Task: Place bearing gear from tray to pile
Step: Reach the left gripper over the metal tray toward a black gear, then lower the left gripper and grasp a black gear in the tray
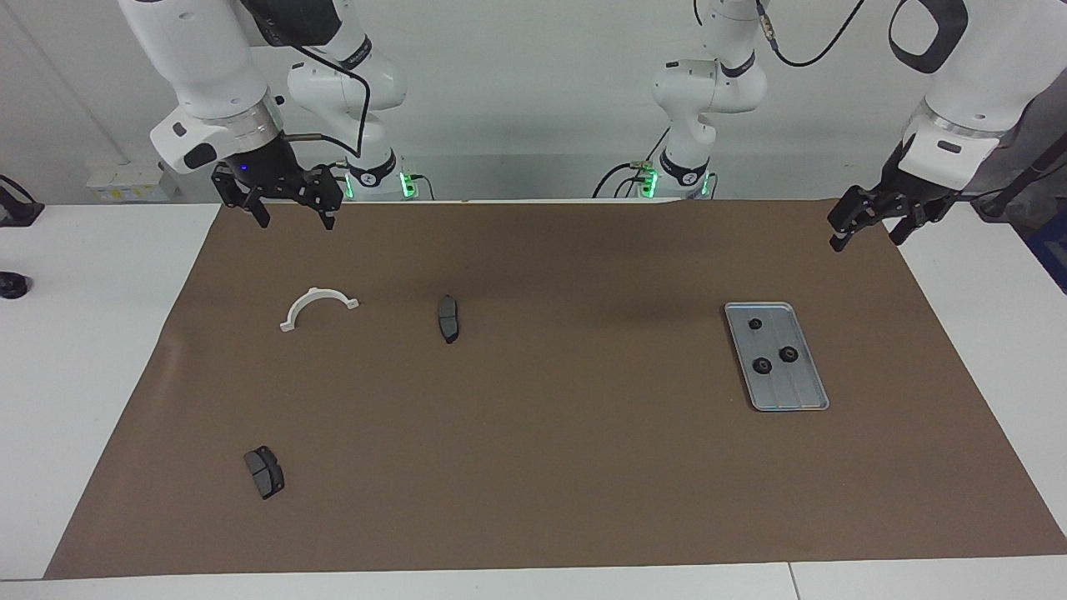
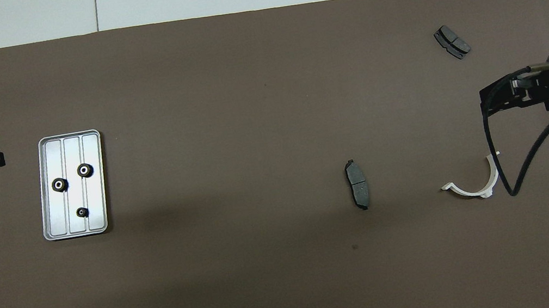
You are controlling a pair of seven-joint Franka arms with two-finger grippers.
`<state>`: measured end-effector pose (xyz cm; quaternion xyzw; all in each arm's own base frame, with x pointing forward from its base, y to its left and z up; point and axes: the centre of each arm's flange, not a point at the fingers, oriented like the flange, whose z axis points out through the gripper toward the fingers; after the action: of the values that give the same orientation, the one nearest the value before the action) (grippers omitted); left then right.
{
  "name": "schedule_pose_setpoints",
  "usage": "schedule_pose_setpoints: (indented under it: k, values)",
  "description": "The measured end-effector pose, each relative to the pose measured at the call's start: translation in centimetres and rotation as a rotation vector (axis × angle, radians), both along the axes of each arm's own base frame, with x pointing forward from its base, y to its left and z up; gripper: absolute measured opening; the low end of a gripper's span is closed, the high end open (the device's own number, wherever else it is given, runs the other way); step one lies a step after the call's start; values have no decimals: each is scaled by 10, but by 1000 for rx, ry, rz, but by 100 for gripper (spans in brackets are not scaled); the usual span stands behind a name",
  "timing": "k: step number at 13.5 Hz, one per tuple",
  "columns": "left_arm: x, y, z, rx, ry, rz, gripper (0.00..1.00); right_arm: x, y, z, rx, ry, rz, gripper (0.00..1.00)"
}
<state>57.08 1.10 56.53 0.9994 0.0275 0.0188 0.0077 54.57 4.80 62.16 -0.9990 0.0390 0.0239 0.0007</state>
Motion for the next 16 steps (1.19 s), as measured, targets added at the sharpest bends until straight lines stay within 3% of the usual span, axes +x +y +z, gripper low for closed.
schedule_pose_setpoints:
  k: [5, 9, 11, 12, 13, 15, 16]
  values:
    - [-3, -1, -109, 5, -29, 2, 100, 0, 0, 0, 0, 0, 0, 100]
    - [-17, -2, -177, 10, 7, 2, 100, 0, 0, 0, 0, 0, 0, 100]
    - [-26, -5, -194, 11, 17, -4, 96, 0, 0, 0, 0, 0, 0, 100]
    - [-30, -6, -205, 11, 20, -7, 87, 0, 0, 0, 0, 0, 0, 100]
    - [-36, -7, -217, 12, 26, -8, 86, 0, 0, 0, 0, 0, 0, 100]
    - [-48, -7, -239, 13, 41, -11, 69, 0, 0, 0, 0, 0, 0, 100]
    - [-51, -7, -245, 14, 46, -14, 68, 0, 0, 0, 0, 0, 0, 100]
